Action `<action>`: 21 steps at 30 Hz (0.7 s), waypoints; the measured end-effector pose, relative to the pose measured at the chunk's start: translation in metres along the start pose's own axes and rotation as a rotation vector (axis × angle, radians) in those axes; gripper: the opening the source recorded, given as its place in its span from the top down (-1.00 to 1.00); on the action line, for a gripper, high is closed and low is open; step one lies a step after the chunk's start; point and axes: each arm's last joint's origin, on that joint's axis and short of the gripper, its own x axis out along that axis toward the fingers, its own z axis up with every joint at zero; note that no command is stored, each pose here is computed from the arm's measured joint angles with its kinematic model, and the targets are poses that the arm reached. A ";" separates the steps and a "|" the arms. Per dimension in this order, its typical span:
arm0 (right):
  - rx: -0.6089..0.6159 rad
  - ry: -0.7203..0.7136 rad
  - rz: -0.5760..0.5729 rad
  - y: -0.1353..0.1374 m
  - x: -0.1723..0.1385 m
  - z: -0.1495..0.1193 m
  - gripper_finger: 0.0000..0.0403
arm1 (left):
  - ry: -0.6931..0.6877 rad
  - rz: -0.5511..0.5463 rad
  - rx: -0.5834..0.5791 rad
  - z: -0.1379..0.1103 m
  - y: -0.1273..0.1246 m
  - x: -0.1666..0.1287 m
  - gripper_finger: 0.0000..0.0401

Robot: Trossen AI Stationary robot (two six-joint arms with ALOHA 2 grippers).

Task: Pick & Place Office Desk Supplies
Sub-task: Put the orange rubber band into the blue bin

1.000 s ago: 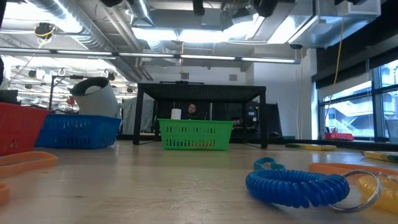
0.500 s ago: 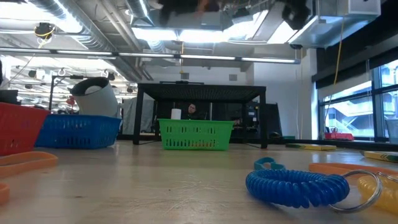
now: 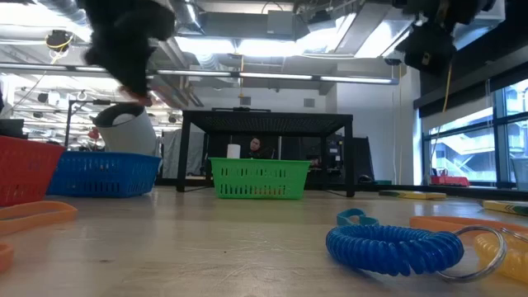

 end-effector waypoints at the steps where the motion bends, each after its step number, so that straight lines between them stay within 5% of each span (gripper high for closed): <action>1: -0.010 0.005 -0.005 0.002 0.005 -0.002 0.00 | 0.018 0.032 -0.016 -0.004 0.002 0.002 0.98; 12: -0.111 0.146 -0.123 0.015 0.047 -0.036 0.00 | 0.141 0.185 -0.228 -0.038 0.022 0.035 0.98; 21: -0.117 0.282 -0.192 0.018 0.077 -0.067 0.00 | 0.119 0.217 -0.309 -0.042 0.026 0.039 0.87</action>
